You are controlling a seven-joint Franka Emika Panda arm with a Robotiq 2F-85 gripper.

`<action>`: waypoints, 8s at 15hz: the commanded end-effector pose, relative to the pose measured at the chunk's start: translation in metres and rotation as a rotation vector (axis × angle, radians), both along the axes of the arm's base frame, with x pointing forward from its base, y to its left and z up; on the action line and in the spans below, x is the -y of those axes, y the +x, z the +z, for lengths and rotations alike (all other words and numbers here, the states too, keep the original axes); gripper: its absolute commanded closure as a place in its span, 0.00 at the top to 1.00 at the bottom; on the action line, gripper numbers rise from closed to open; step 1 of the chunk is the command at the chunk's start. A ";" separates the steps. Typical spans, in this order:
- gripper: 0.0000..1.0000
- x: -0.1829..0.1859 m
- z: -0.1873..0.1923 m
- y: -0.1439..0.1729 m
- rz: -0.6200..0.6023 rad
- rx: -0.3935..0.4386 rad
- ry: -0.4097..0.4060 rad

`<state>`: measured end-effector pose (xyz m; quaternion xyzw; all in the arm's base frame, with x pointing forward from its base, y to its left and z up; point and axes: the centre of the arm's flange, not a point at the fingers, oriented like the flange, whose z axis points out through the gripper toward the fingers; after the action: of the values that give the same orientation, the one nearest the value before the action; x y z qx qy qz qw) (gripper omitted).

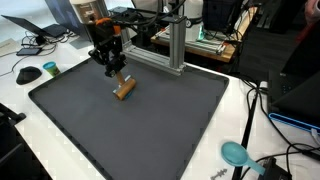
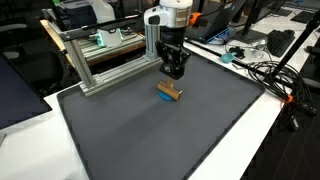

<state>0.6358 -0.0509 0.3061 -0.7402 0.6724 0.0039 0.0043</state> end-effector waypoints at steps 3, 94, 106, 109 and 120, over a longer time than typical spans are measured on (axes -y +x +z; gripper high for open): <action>0.22 0.016 -0.052 0.001 -0.003 -0.008 -0.083; 0.22 0.047 -0.067 -0.006 0.036 0.000 -0.123; 0.22 0.053 -0.067 -0.007 0.041 0.003 -0.126; 0.22 0.054 -0.067 -0.007 0.042 0.004 -0.126; 0.22 0.059 -0.067 -0.007 0.044 0.006 -0.130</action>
<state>0.6344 -0.0785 0.3052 -0.7488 0.6621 -0.0295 -0.0060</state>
